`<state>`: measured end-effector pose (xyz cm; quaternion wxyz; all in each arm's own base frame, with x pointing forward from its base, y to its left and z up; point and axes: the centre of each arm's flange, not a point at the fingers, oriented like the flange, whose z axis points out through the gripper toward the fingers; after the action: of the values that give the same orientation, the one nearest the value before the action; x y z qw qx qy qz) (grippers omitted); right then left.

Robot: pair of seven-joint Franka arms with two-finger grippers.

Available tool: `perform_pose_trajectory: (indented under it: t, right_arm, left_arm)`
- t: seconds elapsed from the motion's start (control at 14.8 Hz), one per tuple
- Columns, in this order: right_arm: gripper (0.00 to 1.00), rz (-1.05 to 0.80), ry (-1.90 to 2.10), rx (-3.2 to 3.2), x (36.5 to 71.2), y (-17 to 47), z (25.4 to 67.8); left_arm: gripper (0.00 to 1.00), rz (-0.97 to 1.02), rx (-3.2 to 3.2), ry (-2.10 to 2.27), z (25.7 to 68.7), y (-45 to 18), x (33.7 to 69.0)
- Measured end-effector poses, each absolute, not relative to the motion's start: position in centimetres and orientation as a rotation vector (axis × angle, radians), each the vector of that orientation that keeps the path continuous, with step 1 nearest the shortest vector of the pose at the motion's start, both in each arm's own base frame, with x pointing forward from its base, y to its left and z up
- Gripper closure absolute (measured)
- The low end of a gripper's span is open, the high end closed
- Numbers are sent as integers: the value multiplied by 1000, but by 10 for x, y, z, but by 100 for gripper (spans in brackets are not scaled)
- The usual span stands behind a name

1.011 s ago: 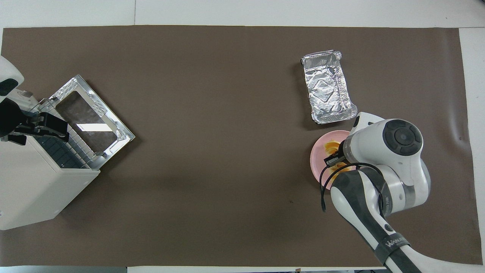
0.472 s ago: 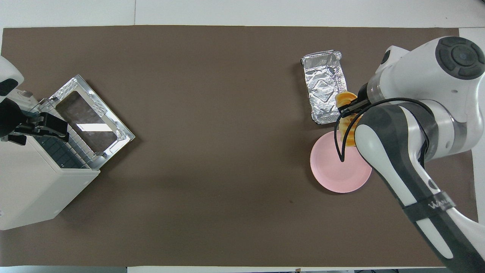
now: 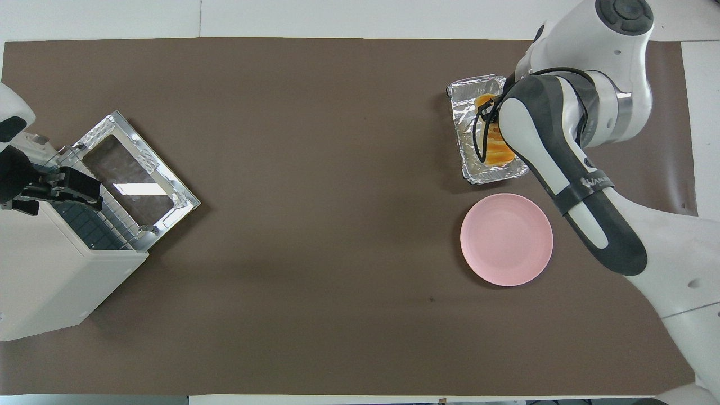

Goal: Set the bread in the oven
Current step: 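Lift the bread and lower it into the foil tray with the right gripper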

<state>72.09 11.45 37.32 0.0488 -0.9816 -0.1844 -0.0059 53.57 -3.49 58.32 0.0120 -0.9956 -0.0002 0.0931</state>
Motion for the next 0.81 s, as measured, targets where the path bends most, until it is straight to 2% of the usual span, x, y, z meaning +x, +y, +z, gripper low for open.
perform_pose_trajectory:
  t: [0.2, 0.54, 0.67, 0.81]
  right_arm:
    - [88, -62, -591, -3004, 731, 122, 346]
    - [88, -69, -594, -3006, 723, 125, 311]
    - [71, -65, -587, -3008, 722, 123, 314]
    - [49, -51, -586, -3012, 719, 122, 327]
  left_arm:
    - [0, 290, -3104, -1, 583, -35, 536]
    - [0, 290, -3104, -1, 583, -35, 536]
    - [0, 290, -3104, 0, 583, -35, 536]
    - [0, 290, -3104, 0, 583, -35, 536]
